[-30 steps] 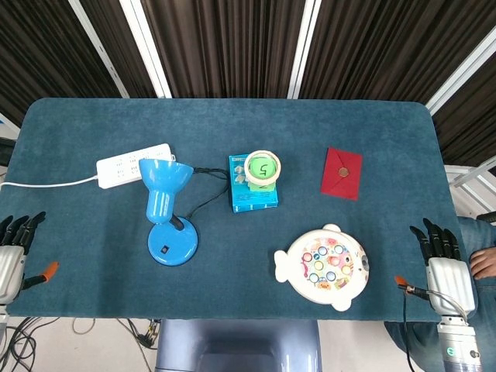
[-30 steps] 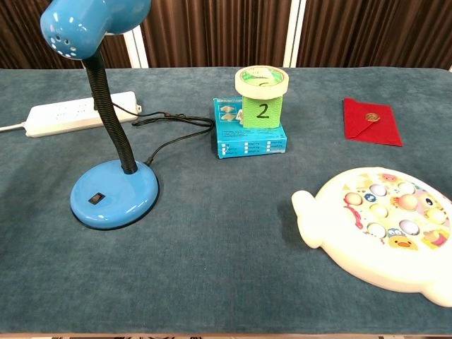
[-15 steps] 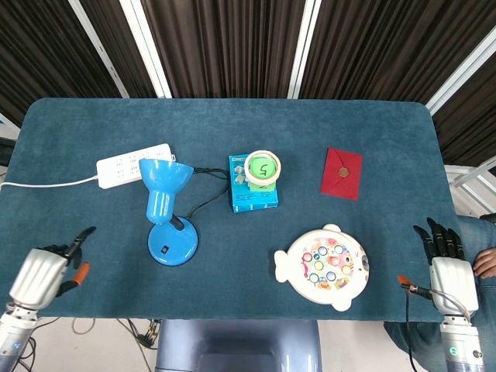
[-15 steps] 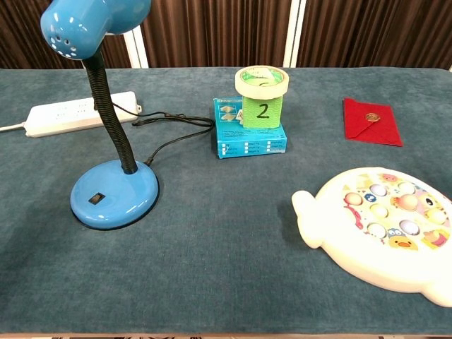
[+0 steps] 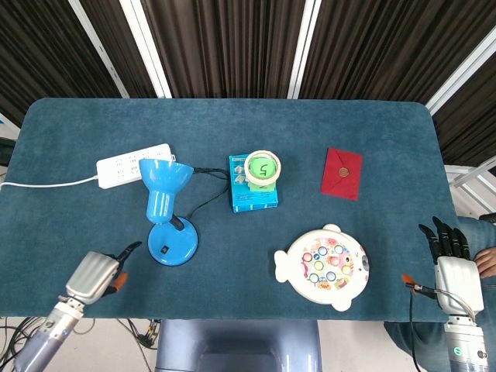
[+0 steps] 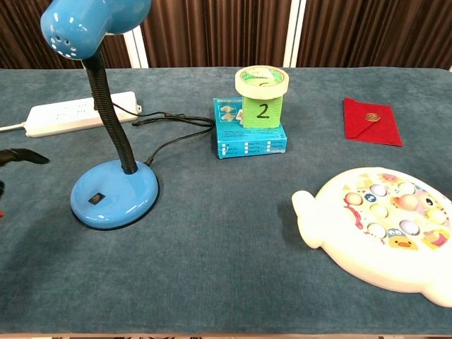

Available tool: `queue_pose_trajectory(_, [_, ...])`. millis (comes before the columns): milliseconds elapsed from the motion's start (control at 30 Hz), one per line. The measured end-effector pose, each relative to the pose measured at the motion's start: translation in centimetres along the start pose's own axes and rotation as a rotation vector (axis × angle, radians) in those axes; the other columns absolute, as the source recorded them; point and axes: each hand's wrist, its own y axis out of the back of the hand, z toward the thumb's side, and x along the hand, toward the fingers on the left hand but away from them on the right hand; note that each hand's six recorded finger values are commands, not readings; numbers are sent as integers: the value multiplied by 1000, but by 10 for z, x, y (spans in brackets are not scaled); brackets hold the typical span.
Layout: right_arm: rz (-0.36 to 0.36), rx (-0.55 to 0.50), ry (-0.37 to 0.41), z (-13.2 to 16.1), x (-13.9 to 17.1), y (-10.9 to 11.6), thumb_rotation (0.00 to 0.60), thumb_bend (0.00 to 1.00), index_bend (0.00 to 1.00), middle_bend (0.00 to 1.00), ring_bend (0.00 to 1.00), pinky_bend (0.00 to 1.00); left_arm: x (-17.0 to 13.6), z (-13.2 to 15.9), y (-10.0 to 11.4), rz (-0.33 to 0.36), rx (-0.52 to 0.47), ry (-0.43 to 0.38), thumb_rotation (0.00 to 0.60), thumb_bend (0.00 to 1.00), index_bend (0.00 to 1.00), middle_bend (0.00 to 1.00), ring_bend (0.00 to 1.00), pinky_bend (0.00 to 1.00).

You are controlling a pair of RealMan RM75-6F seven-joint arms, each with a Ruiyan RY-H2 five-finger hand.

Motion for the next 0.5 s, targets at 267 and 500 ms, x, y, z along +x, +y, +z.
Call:
queue_pose_trajectory(267, [-3, -2, -1, 0, 0, 1, 600, 140, 141, 10, 10, 0, 17, 16, -15, -62, -7, -51, 600, 467, 117, 682, 696, 781])
queue_pose_trajectory(500, [-11, -8, -8, -2, 0, 3, 600, 141, 141, 10, 9, 0, 24, 24, -25, -93, 3, -63, 600, 468, 117, 681, 696, 781])
